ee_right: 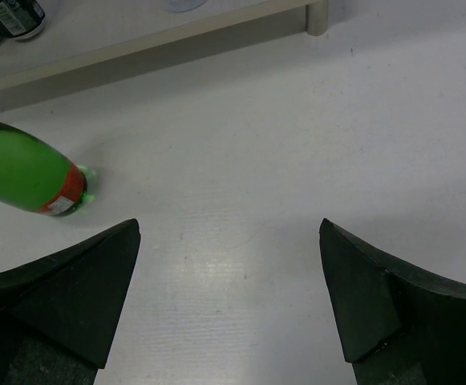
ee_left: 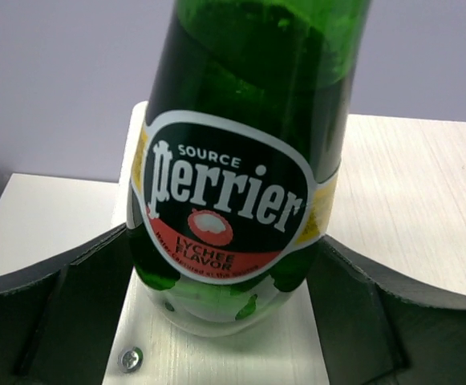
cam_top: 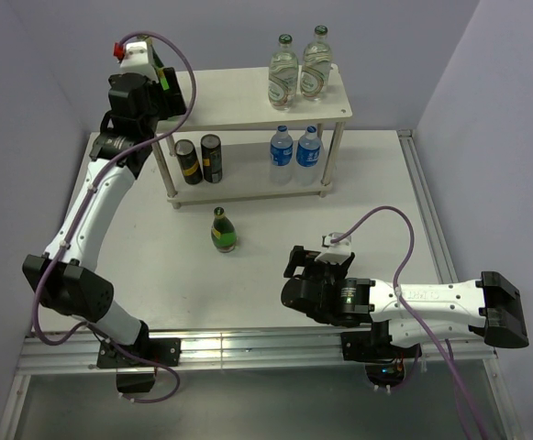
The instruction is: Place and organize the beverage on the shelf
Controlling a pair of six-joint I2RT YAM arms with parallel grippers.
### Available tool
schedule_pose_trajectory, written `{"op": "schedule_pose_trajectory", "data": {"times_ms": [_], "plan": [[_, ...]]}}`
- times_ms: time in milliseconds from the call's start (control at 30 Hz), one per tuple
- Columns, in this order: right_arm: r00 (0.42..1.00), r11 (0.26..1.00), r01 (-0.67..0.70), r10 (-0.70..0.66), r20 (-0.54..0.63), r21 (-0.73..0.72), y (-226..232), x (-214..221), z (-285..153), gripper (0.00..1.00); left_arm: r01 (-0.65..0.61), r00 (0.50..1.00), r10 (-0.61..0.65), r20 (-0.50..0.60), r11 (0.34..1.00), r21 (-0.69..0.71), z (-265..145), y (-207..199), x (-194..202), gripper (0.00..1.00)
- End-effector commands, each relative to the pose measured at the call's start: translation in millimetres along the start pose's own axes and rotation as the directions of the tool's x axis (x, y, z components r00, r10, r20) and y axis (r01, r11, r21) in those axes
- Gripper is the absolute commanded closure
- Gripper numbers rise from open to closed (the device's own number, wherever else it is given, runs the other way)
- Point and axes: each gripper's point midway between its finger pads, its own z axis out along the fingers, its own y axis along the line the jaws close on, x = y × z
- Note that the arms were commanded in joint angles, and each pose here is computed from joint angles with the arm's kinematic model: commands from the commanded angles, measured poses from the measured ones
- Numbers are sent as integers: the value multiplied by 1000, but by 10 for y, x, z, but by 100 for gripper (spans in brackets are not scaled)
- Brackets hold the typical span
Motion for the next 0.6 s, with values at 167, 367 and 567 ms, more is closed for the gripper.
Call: {"op": "schedule_pose_trajectory", "data": {"times_ms": [167, 367, 567], "plan": [[999, 999, -29, 28, 44, 23, -66, -84, 19, 0, 30, 993, -34, 112, 999, 37, -205, -25, -379, 3], [998, 999, -31, 30, 47, 23, -69, -92, 15, 0, 38, 993, -40, 113, 999, 23, -306, 27, -389, 1], [998, 999, -32, 31, 49, 25, -66, -102, 15, 0, 43, 994, -45, 105, 999, 14, -446, 81, -370, 1]]}}
